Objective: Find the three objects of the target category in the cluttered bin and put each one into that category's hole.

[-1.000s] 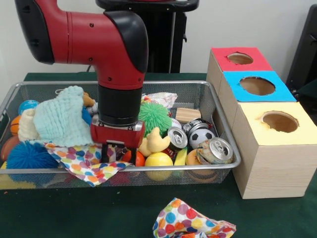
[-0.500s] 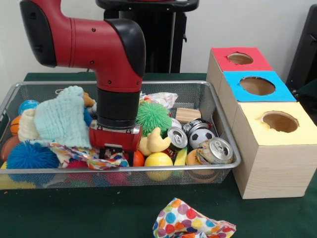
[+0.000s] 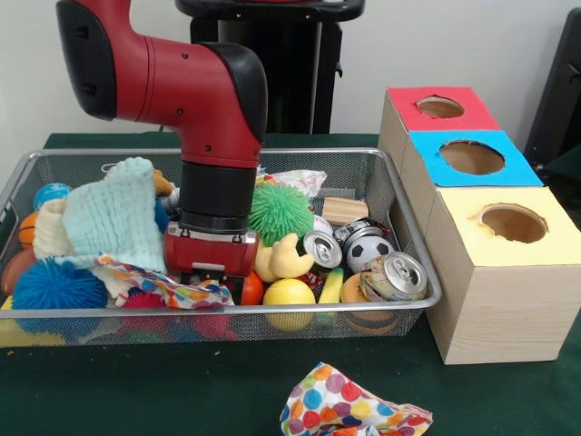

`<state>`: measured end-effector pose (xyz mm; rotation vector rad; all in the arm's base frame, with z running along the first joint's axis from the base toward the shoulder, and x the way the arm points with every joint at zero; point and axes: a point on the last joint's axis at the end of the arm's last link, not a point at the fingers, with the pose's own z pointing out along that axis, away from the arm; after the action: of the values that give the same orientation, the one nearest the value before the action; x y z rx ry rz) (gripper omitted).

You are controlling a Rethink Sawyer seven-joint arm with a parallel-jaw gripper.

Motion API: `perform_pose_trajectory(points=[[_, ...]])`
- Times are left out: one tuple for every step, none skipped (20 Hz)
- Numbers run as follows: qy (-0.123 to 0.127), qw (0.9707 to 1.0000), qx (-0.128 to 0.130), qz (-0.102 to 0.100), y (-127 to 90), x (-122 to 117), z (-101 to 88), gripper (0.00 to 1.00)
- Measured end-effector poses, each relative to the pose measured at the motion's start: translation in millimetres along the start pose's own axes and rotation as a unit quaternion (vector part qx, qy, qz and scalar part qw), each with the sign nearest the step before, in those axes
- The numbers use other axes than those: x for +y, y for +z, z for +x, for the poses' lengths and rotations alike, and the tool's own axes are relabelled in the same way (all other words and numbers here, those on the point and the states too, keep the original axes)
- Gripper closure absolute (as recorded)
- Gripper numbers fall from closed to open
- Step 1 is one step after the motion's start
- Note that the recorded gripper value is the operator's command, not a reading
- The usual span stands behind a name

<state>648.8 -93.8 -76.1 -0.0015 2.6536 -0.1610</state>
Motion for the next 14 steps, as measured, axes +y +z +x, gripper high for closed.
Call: perform_pose_trajectory(points=[[-0.003,1.0,-0.004,0.001,0.2,-0.1,1.1,0.0],[-0.009,0.9999,-0.013,0.002,0.5,-0.4,3.1,0.0],[-0.011,0.9998,-0.017,0.003,0.3,-0.6,3.6,0.0],[-0.013,0.9997,-0.02,0.003,0.2,-0.8,4.1,0.0],[-0.014,0.9996,-0.024,0.003,0.0,-1.0,4.8,0.0],[-0.018,0.9993,-0.031,0.005,-0.4,-1.4,6.0,0.0],[-0.019,0.9992,-0.036,0.005,-0.6,-1.4,6.6,0.0],[-0.019,0.9991,-0.038,0.005,-0.7,-1.4,7.0,0.0],[-0.02,0.999,-0.04,0.005,-0.8,-1.6,7.3,0.0],[-0.02,0.9989,-0.042,0.006,-0.9,-1.7,7.6,0.0],[-0.021,0.9986,-0.049,0.005,-1.0,-3.0,8.4,1.0],[-0.021,0.9985,-0.05,0.005,-1.0,-4.1,8.5,1.0],[-0.021,0.9985,-0.05,0.006,-1.1,-5.1,8.7,1.0],[-0.021,0.9985,-0.051,0.006,-1.2,-6.2,8.9,1.0]])
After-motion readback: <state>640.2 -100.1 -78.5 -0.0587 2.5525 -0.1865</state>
